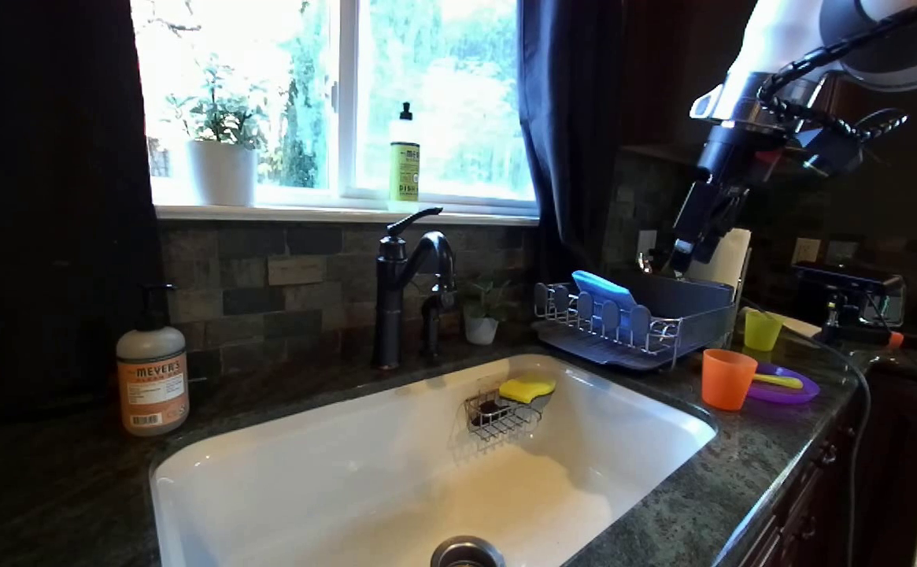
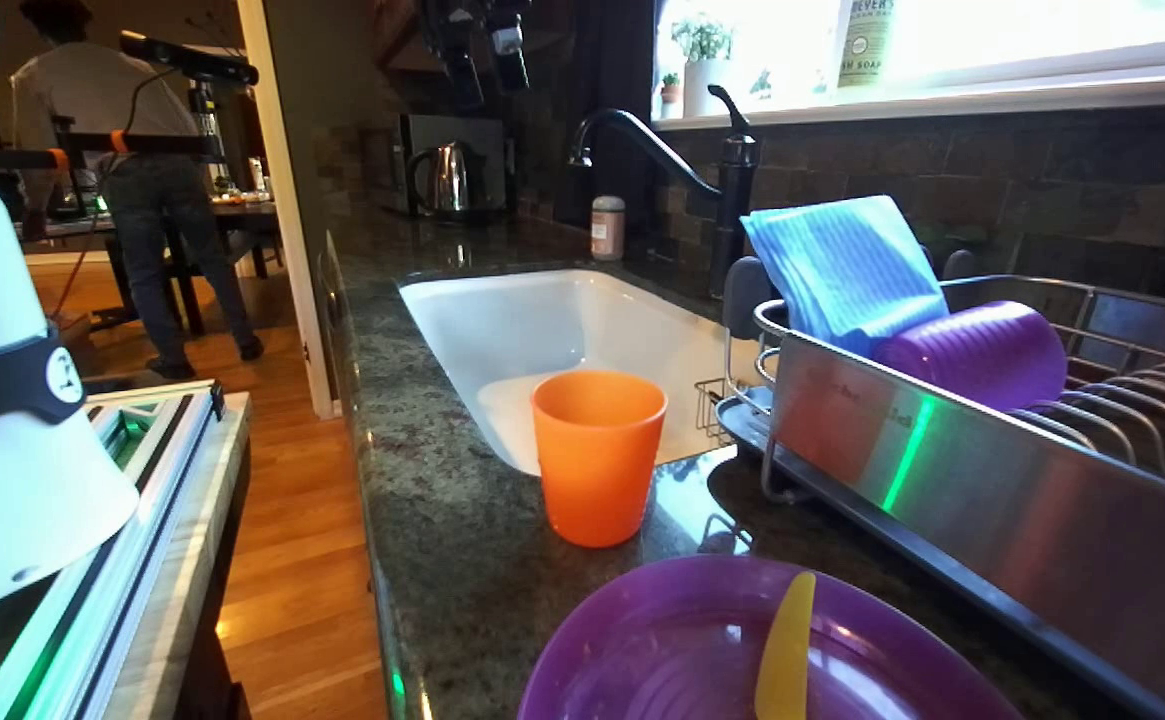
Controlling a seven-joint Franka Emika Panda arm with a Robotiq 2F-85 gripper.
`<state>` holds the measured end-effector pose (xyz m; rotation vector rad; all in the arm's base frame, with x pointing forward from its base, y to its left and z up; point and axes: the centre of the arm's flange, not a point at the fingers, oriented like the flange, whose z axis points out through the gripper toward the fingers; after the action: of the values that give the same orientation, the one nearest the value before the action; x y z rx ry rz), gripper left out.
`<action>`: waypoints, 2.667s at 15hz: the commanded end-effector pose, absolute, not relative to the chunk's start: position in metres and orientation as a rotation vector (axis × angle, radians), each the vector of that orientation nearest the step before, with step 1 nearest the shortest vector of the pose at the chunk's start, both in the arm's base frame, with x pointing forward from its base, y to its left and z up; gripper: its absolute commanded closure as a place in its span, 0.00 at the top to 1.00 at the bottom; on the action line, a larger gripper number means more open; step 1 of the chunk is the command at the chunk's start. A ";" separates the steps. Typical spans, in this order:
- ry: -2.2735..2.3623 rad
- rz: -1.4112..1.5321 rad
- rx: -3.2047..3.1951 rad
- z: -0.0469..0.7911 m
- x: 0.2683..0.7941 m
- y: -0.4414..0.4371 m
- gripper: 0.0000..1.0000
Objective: Take the purple cup into the sink
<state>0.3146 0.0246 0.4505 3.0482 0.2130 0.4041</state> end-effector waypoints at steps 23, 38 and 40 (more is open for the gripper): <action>-0.107 0.527 3.151 0.498 0.336 -0.114 1.00; -0.133 0.367 3.231 0.501 0.350 -0.194 1.00; -0.030 0.321 3.240 0.498 0.360 -0.202 1.00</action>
<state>0.3427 -0.1892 0.5014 3.2025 -0.1389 0.3855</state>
